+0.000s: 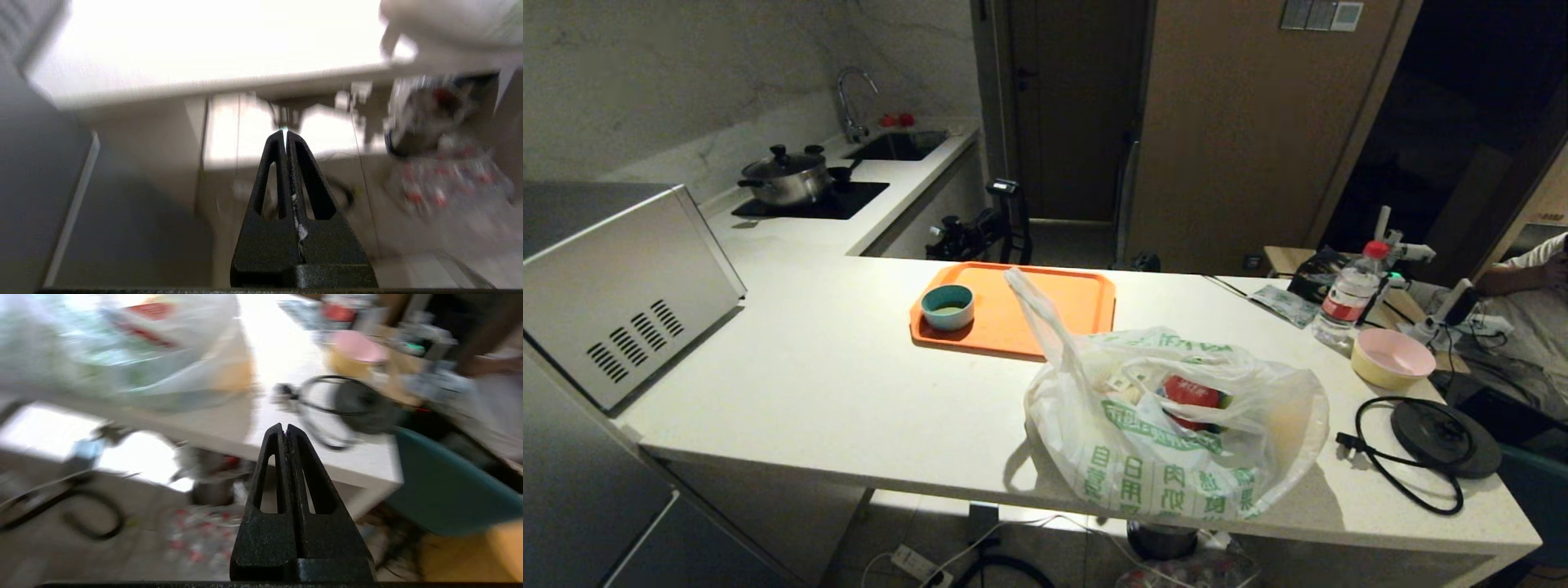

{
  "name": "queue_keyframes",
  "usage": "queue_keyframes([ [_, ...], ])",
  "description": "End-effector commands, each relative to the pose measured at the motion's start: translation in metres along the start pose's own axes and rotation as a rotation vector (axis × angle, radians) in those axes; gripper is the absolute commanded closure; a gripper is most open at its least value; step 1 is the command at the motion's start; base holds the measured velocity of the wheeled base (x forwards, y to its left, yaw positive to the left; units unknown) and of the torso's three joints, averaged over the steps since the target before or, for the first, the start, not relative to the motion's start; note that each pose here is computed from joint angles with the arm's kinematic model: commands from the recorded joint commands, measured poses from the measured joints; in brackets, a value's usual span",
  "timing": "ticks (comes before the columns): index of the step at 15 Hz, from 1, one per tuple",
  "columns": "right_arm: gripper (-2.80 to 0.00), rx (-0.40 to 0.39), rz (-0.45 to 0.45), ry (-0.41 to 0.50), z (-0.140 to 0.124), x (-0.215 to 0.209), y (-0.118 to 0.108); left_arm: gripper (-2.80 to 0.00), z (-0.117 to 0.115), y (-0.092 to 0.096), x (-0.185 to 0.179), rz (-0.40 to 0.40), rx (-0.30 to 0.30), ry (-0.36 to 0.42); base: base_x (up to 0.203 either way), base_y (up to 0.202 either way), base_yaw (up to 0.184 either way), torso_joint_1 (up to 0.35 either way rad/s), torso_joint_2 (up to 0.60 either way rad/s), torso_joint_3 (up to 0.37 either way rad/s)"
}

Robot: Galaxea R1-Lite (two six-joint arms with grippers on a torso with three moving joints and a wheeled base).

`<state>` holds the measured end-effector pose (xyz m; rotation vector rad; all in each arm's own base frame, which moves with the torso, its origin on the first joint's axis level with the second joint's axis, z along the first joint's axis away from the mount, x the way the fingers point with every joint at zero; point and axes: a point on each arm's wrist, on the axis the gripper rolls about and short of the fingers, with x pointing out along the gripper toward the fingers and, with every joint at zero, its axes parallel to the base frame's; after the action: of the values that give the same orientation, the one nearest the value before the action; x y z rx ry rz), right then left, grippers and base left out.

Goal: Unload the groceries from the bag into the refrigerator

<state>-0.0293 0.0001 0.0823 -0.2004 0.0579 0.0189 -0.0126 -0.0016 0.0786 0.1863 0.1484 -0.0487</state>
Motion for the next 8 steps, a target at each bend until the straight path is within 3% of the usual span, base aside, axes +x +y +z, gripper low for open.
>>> queue_keyframes([
  [1,0.0,0.003,0.088,0.004,-0.0041,0.0016,0.0027,0.0,-0.0049,-0.0012,-0.0105,0.01,0.01,-0.152,0.0,0.0,0.0,0.0,0.0,0.0],
  [4,0.0,0.138,0.02,0.025,-0.0064,0.0024,0.0016,0.0,-0.0049,0.0004,-0.0095,0.046,-0.151,-0.144,0.0,0.0,0.0,0.0,0.0,0.0],
  [6,0.0,0.075,0.025,0.024,-0.0066,0.0024,0.0017,0.0,-0.0049,0.0004,-0.0095,0.049,-0.16,-0.143,0.0,0.0,0.0,0.0,0.0,0.0],
  [8,0.0,0.072,0.025,0.026,-0.0068,0.0027,0.0017,0.0,-0.005,0.0004,-0.0094,0.047,-0.154,-0.142,0.0,0.0,0.0,0.0,0.0,0.0],
])
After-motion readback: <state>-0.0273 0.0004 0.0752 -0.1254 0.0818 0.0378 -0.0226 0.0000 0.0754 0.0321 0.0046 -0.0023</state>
